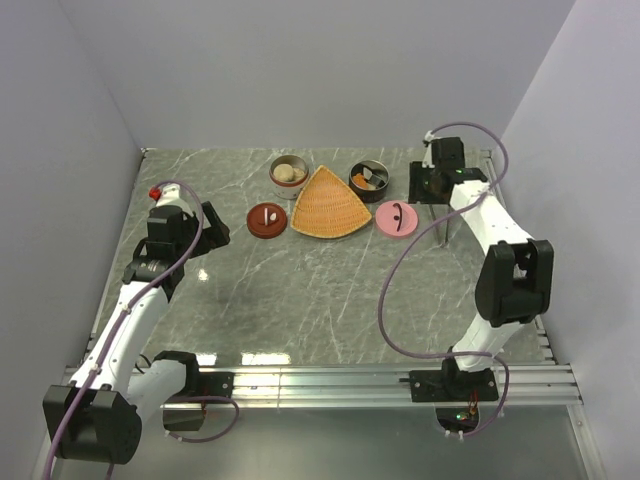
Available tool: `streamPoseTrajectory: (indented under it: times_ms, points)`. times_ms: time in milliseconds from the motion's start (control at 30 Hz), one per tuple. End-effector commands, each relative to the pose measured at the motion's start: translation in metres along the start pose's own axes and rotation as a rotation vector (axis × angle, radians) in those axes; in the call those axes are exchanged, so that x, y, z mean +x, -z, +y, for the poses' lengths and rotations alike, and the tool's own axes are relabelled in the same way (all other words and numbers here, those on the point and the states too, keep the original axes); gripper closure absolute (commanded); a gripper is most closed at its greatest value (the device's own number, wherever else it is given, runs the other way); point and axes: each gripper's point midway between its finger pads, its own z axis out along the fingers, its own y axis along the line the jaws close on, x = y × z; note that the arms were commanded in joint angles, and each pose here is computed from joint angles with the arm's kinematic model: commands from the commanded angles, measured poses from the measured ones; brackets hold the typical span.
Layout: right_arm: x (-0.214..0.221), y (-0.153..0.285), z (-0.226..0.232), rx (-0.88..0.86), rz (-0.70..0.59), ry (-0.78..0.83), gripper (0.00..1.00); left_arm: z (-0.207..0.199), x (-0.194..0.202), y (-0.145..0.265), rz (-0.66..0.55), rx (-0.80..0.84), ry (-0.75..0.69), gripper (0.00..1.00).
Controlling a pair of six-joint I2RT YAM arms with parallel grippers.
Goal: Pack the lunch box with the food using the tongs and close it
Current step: Put down the clamp, then pick up the lid of the lunch box with the right arm
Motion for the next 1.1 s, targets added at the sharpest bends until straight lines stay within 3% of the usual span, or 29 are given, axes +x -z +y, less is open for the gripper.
streamPoseTrajectory:
  times_ms: [0, 600, 800, 967, 1067]
  points:
    - [0.0, -0.012, 0.023, -0.043, 0.023, 0.004, 0.44, -0.01, -0.019, 0.003, -0.057, 0.039, -0.012, 0.0]
    - [0.03, -0.065, 0.047, -0.078, 0.154, 0.016, 0.53, -0.011, -0.024, 0.001, -0.058, 0.029, -0.017, 0.01]
    - [0.045, -0.076, 0.046, -0.068, 0.199, 0.019, 0.61, -0.009, -0.022, 0.0, -0.051, 0.022, -0.02, 0.0]
    - [0.053, -0.081, 0.045, -0.062, 0.223, 0.026, 0.78, -0.01, -0.022, -0.001, -0.047, 0.026, -0.025, 0.0]
    - [0.049, -0.077, 0.044, -0.059, 0.214, 0.032, 0.8, -0.009, -0.022, -0.002, -0.048, 0.024, -0.029, 0.01]
